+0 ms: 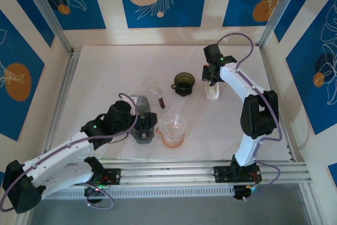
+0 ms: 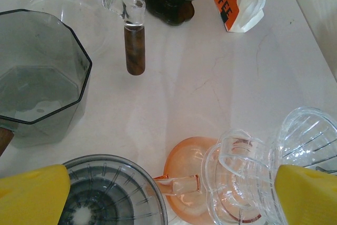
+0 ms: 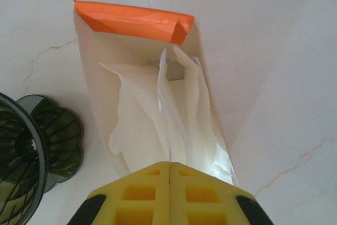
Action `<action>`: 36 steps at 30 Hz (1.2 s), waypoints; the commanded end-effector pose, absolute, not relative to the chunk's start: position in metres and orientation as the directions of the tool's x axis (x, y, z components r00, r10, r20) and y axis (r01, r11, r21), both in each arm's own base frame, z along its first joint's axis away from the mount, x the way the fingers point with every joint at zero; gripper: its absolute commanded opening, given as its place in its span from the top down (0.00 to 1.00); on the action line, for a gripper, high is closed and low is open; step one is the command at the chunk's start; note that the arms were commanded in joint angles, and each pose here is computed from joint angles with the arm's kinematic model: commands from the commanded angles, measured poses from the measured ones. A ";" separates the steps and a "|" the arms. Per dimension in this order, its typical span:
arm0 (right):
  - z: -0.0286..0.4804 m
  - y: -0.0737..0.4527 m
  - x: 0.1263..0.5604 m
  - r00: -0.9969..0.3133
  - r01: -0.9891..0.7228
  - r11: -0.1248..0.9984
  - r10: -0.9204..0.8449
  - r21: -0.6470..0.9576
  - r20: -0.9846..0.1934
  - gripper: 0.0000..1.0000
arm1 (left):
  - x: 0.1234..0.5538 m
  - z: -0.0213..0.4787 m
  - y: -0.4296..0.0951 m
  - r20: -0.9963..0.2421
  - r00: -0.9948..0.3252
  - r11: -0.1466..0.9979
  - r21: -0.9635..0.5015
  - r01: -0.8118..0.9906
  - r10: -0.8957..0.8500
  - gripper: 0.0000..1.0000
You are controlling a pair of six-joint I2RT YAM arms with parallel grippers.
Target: Place the coffee filter in the dripper
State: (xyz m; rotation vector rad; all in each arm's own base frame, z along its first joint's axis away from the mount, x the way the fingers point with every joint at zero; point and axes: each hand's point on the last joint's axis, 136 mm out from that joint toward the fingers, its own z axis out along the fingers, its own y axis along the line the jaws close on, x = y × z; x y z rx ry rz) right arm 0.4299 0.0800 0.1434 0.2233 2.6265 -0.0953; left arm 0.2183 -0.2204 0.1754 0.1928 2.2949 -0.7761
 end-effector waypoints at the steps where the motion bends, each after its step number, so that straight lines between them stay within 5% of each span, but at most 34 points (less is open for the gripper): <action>1: 0.167 0.078 0.423 -0.839 0.173 0.985 0.134 -0.026 -0.527 1.00 | 0.222 0.187 -0.225 -0.674 -0.733 0.794 -0.493 0.355 -0.091 0.00; 21: 0.216 0.085 0.378 -0.790 0.157 0.985 0.166 0.068 -0.590 1.00 | 0.223 0.198 -0.227 -0.693 -0.718 0.786 -0.480 0.389 -0.068 0.00; 36: 0.283 0.137 0.271 -0.767 -0.064 0.960 0.128 0.273 -0.629 1.00 | 0.213 0.210 -0.216 -0.711 -0.703 0.799 -0.429 0.420 -0.012 0.00</action>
